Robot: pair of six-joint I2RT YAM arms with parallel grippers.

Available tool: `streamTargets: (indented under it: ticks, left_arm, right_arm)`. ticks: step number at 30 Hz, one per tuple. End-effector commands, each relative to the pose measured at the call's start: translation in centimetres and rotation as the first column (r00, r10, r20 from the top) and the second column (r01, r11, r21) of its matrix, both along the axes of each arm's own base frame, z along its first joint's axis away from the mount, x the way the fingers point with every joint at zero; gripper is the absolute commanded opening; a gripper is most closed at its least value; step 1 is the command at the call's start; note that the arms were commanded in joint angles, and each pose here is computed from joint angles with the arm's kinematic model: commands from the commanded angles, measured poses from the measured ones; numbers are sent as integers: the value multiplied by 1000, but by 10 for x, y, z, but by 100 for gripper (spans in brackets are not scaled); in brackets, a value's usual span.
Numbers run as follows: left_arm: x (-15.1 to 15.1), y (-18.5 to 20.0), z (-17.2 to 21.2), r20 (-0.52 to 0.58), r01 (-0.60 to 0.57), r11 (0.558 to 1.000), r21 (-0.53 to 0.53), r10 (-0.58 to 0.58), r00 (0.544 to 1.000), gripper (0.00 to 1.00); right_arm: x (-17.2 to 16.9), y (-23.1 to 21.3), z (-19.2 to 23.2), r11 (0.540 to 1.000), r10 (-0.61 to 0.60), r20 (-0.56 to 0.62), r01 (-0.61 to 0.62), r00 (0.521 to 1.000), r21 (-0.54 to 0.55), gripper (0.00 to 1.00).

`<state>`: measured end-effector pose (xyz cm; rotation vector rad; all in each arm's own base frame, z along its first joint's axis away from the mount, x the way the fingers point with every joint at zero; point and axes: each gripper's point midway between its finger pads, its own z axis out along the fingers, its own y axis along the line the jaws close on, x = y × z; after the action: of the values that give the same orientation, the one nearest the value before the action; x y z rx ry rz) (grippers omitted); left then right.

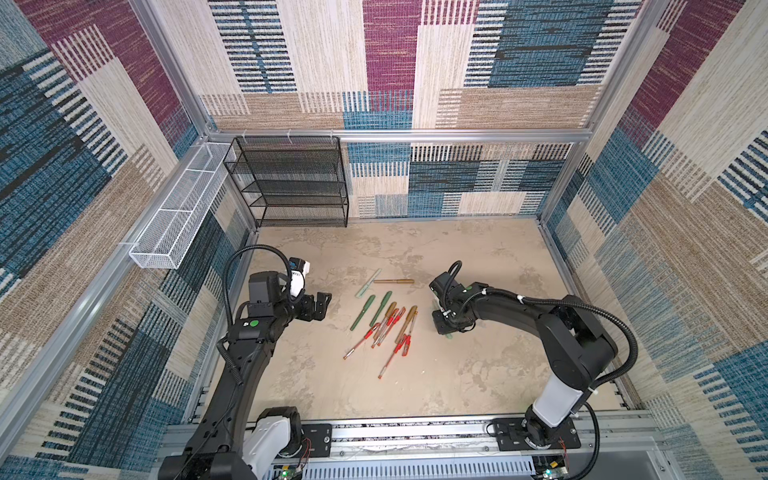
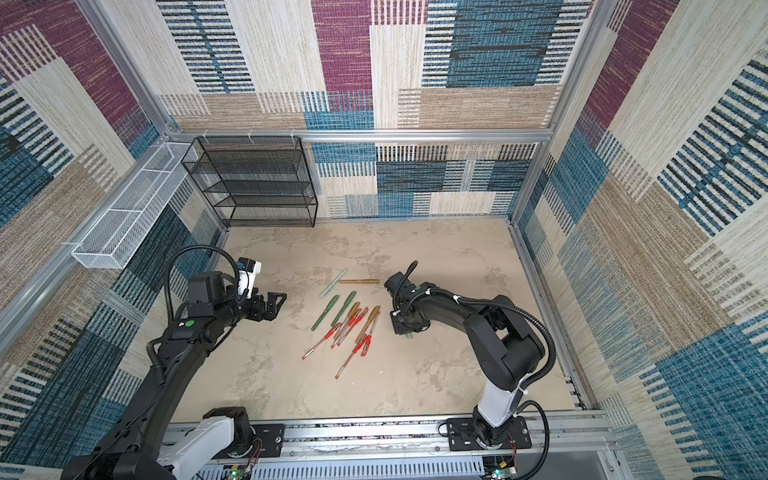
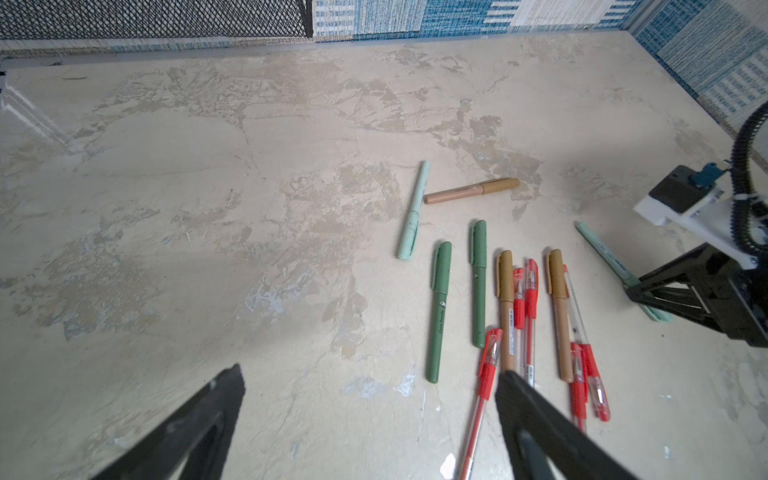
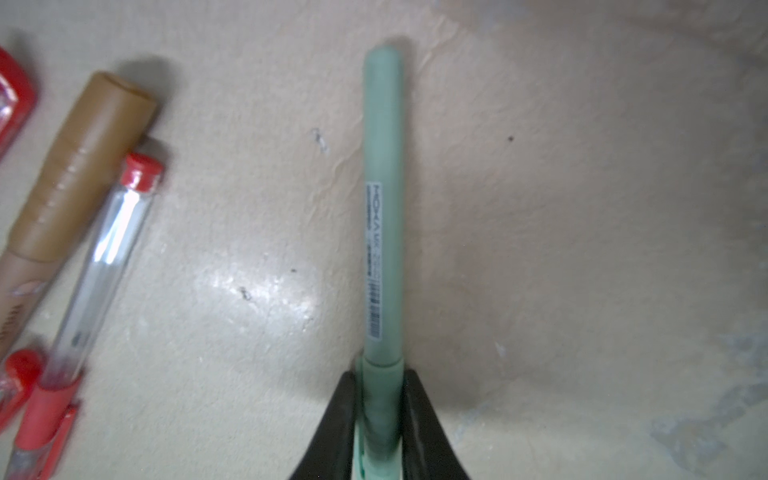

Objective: Open the pen caps
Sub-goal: 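Grasp the light-green pen by its end and lift it upright with the right gripper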

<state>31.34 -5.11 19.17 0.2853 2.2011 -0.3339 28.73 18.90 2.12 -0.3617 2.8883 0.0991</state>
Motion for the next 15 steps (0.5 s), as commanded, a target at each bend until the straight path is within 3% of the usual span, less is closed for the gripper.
streamTargets:
  ticks: [1,8,15]
  left_arm:
    - [-1,-6,7,25,39,999,-3,-39,999,97]
    - [-11,-28,21,35,146,986,-74,-144,989,94]
    - [-21,-49,33,50,238,959,-156,-233,971,94]
  right_arm:
    - [-4,-4,-2,1000,3,-3,-3,1000,-8,19]
    - [9,-3,21,1000,20,78,-20,997,-5,14]
    - [39,-9,89,999,39,337,-37,941,-11,13]
